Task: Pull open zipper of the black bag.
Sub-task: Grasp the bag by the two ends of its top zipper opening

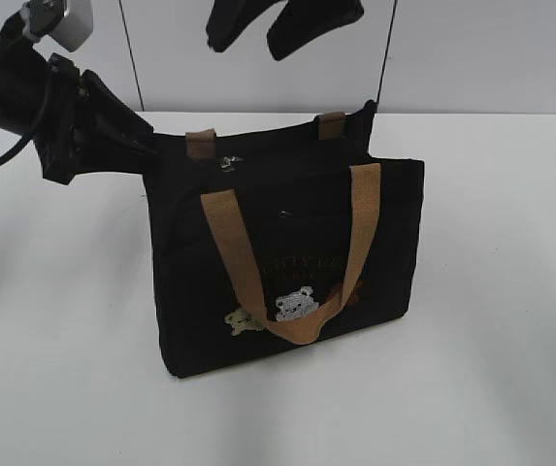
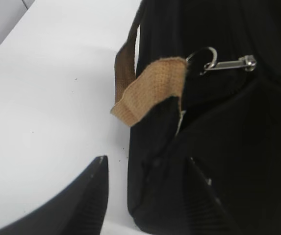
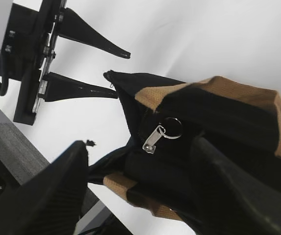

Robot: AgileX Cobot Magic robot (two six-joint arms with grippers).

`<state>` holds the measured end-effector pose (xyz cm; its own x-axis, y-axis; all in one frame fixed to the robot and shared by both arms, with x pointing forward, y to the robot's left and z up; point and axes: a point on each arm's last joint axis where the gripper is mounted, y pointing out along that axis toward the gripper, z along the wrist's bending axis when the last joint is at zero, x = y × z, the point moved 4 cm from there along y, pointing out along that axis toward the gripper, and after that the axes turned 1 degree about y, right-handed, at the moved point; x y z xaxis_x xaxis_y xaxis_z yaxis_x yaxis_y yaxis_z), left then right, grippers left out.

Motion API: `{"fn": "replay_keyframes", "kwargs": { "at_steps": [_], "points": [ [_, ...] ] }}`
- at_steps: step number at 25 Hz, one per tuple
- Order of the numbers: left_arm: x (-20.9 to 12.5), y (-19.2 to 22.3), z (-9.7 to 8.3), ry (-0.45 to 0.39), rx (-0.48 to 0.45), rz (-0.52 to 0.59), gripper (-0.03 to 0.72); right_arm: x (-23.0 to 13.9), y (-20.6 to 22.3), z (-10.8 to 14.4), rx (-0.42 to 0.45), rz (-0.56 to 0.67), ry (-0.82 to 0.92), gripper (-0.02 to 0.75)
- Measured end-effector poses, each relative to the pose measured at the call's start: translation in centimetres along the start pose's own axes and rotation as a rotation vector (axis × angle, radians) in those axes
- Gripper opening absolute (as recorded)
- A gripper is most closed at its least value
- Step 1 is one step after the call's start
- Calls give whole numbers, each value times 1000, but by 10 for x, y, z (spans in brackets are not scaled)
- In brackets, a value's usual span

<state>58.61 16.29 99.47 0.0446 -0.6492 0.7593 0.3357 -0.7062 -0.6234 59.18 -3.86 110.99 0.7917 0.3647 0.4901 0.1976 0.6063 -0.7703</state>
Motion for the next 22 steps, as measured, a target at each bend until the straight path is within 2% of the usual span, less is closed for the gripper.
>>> {"fn": "replay_keyframes", "kwargs": {
  "at_steps": [2,4,10,22],
  "points": [
    [0,0,0,2,-2,-2,355,0,11,-3,15,22,20,488],
    [1,0,0,1,-3,-4,304,-2,24,-9,20,48,42,488],
    [4,0,-1,-16,-11,-28,57,-5,46,-17,34,92,86,487],
    [5,0,-1,-25,-8,-41,53,-26,75,-31,42,193,147,487]
  ]
}}
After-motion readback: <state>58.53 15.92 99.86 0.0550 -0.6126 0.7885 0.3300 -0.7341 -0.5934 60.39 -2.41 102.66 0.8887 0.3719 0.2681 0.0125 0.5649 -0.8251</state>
